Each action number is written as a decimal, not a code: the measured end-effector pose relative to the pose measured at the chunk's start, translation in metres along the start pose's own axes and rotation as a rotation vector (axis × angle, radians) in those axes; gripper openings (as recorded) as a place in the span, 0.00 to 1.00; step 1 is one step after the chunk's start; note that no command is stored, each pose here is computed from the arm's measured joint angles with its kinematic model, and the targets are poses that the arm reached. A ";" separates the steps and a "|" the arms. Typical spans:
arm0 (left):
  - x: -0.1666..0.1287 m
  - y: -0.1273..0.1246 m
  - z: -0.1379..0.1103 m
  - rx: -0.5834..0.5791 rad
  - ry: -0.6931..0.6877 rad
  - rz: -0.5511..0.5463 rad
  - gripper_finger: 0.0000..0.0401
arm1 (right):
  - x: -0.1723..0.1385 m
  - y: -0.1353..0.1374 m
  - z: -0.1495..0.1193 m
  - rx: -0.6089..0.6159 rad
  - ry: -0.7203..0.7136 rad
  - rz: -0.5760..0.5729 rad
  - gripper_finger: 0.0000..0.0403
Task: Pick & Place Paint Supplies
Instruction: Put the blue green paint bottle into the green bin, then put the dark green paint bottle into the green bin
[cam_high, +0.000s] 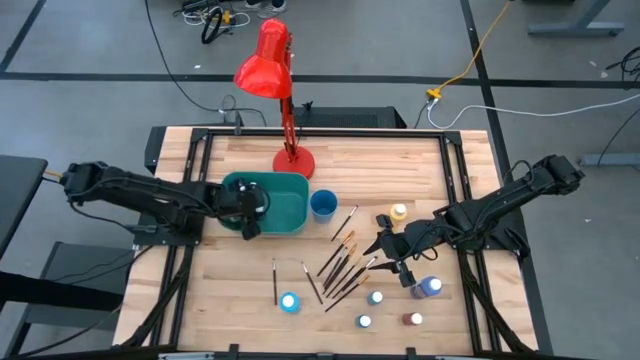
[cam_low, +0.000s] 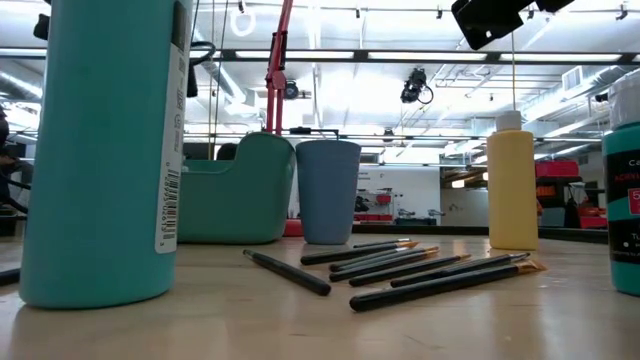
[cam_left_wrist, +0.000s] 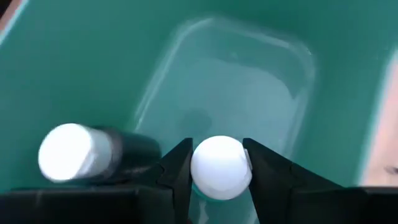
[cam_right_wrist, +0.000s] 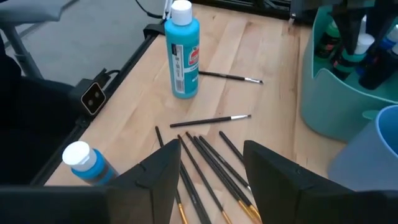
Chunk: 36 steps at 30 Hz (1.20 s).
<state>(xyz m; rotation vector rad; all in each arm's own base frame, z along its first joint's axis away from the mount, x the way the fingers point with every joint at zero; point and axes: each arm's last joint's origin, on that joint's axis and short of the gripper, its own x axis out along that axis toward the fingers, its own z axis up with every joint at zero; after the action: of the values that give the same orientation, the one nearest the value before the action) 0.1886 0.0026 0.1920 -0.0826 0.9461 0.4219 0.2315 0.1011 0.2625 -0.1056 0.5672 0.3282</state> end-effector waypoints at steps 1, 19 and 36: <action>0.000 0.001 0.000 -0.011 -0.006 0.014 0.35 | 0.000 0.000 0.000 0.000 -0.001 0.000 0.46; 0.003 0.008 -0.002 -0.054 -0.003 0.105 0.48 | 0.000 0.000 0.000 -0.003 -0.001 0.000 0.46; -0.039 0.011 0.037 -0.067 0.035 0.058 0.53 | 0.000 0.000 0.000 0.000 -0.002 0.000 0.46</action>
<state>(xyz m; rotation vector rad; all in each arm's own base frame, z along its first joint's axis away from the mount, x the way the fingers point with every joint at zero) 0.1926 0.0093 0.2461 -0.1245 0.9708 0.5070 0.2316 0.1011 0.2626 -0.1056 0.5656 0.3285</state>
